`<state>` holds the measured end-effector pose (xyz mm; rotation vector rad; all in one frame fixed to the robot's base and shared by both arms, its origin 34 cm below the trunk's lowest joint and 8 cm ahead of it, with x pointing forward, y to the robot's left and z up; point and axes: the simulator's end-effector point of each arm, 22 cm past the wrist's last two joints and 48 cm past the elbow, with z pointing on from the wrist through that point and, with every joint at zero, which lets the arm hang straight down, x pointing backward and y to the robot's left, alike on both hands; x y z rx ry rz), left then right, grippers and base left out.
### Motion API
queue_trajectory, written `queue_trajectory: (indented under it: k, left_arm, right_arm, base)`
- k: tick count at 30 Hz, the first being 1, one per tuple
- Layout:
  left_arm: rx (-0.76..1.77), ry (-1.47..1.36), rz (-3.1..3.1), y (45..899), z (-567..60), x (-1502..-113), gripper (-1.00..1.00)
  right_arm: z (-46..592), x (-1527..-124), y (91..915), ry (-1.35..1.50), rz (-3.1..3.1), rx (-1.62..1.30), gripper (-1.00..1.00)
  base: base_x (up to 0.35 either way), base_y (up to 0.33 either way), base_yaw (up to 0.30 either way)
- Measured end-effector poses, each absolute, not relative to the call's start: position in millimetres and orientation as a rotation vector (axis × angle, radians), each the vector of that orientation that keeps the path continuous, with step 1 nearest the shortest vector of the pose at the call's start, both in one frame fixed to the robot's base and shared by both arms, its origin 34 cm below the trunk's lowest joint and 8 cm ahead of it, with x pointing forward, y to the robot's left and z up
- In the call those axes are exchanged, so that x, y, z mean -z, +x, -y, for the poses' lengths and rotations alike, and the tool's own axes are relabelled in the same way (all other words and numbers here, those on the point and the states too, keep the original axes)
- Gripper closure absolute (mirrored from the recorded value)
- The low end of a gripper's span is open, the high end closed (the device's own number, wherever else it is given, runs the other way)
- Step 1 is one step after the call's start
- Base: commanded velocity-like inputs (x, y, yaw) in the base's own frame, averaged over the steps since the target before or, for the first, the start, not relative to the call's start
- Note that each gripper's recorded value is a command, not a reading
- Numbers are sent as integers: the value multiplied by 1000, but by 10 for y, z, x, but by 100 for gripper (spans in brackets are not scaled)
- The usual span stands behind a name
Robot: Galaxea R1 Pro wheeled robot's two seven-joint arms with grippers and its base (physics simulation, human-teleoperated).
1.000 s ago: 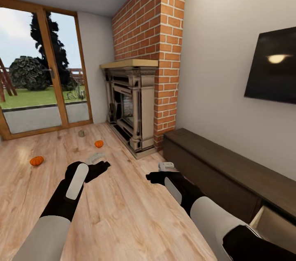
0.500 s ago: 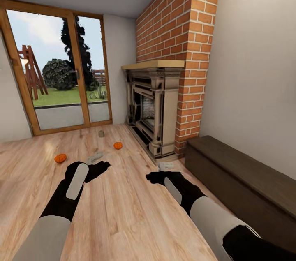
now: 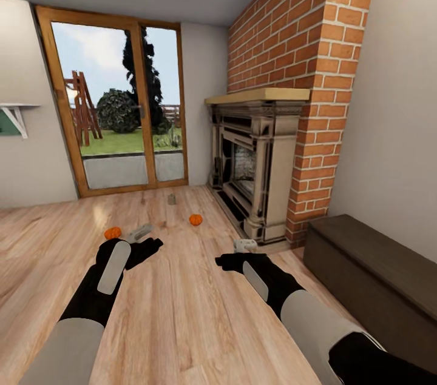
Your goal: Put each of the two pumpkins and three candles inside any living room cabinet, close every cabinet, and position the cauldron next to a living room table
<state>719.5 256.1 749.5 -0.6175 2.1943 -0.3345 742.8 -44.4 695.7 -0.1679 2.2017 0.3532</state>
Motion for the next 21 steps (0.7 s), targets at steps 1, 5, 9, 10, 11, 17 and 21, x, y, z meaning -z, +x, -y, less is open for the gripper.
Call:
queue_trajectory:
  k: [1,5,9,10,11,17,21]
  left_arm:
    - [335,-617,-2194,7195,-2560,-7496,-100]
    - [335,-618,-2194,7195,-2562,-7496,-100]
    - [335,-618,-2194,7195,-2562,-7496,-100]
    - [335,-618,-2194,7195,-2563,-7496,-100]
    - [335,-618,-2194,7194,-2562,-7498,-100]
    - [336,-617,-2190,7191,-2563,-7519,-100]
    - [336,-616,-2187,7189,-2562,-7537,-100]
  right_arm:
    - [444,-6957,7428,-168,-2202,-353,-100]
    - [442,-6962,7429,-168,-2201,-354,-100]
    - [442,-6963,7429,-168,-2200,-354,-100]
    - [441,-6964,7429,-168,-2200,-354,-100]
    - [441,-6965,7429,-168,-2200,-354,-100]
    - [440,-6988,7428,-169,-2196,-353,-100]
    - [439,-7006,7427,-170,-2193,-353,-100]
  base:
    - [331,1,22]
    - [331,0,9]
    - [331,4,12]
    - [331,43,88]
    - [331,66,135]
    - [331,95,195]
    - [331,104,206]
